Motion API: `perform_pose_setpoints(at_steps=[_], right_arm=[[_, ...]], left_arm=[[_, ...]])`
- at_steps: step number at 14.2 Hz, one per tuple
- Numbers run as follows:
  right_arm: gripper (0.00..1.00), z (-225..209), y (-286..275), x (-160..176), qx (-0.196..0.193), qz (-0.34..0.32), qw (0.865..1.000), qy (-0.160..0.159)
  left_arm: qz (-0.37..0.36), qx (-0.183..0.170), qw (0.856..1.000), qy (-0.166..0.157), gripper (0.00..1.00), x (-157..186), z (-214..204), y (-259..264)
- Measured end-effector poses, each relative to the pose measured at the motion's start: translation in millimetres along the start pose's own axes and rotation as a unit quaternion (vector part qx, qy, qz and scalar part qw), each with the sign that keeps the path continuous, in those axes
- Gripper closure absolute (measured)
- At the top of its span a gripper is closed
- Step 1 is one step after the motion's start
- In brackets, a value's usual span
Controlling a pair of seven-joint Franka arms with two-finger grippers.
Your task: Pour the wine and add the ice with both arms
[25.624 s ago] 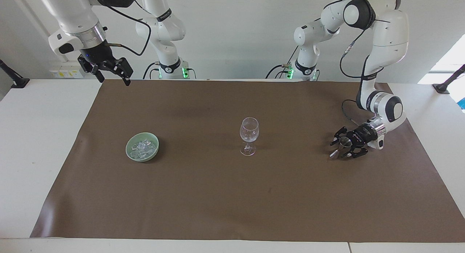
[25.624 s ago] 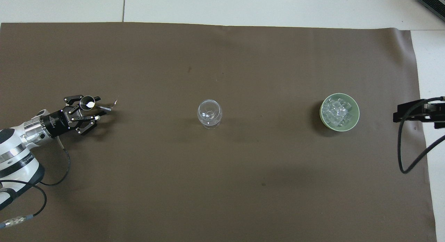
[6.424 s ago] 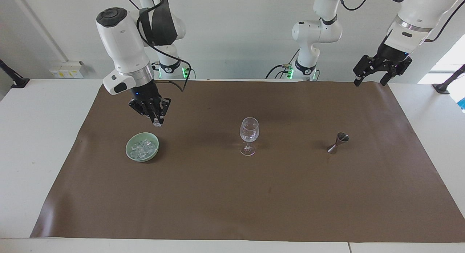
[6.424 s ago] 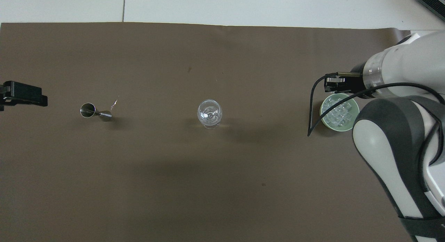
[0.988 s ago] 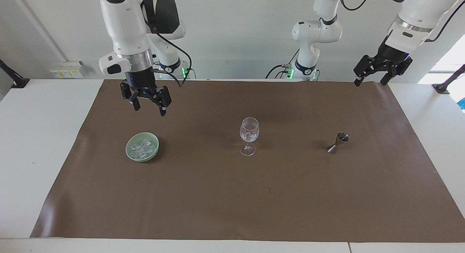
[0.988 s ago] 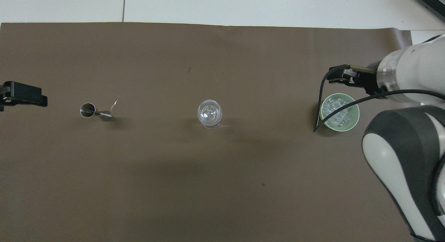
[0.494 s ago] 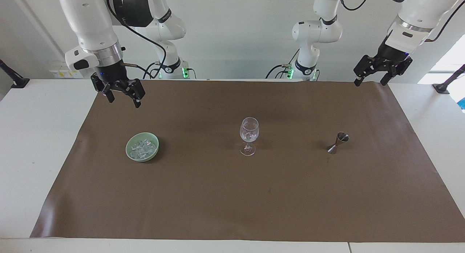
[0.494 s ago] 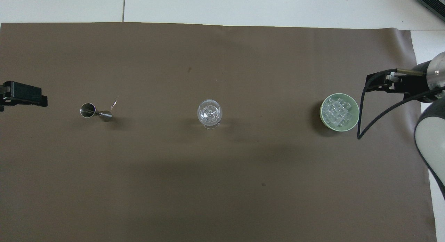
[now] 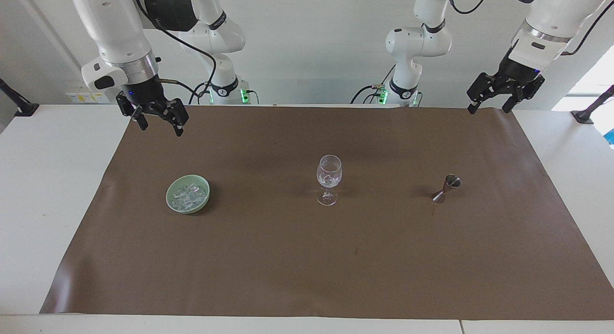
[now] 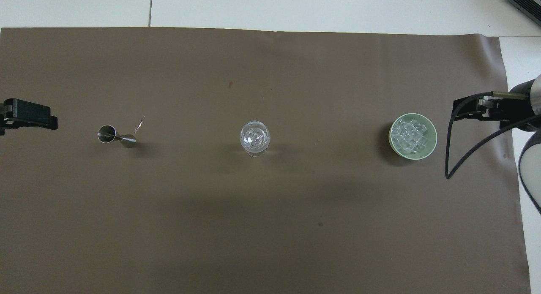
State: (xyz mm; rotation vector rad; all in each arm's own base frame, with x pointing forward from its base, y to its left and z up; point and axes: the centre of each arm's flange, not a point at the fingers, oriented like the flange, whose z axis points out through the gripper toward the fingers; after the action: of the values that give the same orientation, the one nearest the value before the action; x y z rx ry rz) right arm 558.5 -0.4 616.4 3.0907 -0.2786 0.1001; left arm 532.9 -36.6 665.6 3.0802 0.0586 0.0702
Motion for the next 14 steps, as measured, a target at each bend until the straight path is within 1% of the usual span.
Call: perform_pose_setpoints(at_steps=[4, 7, 14], right_arm=[[0.00, -18, 8, -9, 0.007, -0.005, 1.000, -0.002], [0.00, -17, 5, -15, 0.010, -0.009, 1.000, -0.009], [0.00, -16, 3, -16, 0.010, -0.010, 1.000, -0.011]], left_arm=[[0.000, 0.000, 1.000, 0.000, 0.00, 0, 0, 0], [0.000, 0.000, 1.000, 0.000, 0.00, 0, 0, 0], [0.000, 0.000, 1.000, 0.000, 0.00, 0, 0, 0]])
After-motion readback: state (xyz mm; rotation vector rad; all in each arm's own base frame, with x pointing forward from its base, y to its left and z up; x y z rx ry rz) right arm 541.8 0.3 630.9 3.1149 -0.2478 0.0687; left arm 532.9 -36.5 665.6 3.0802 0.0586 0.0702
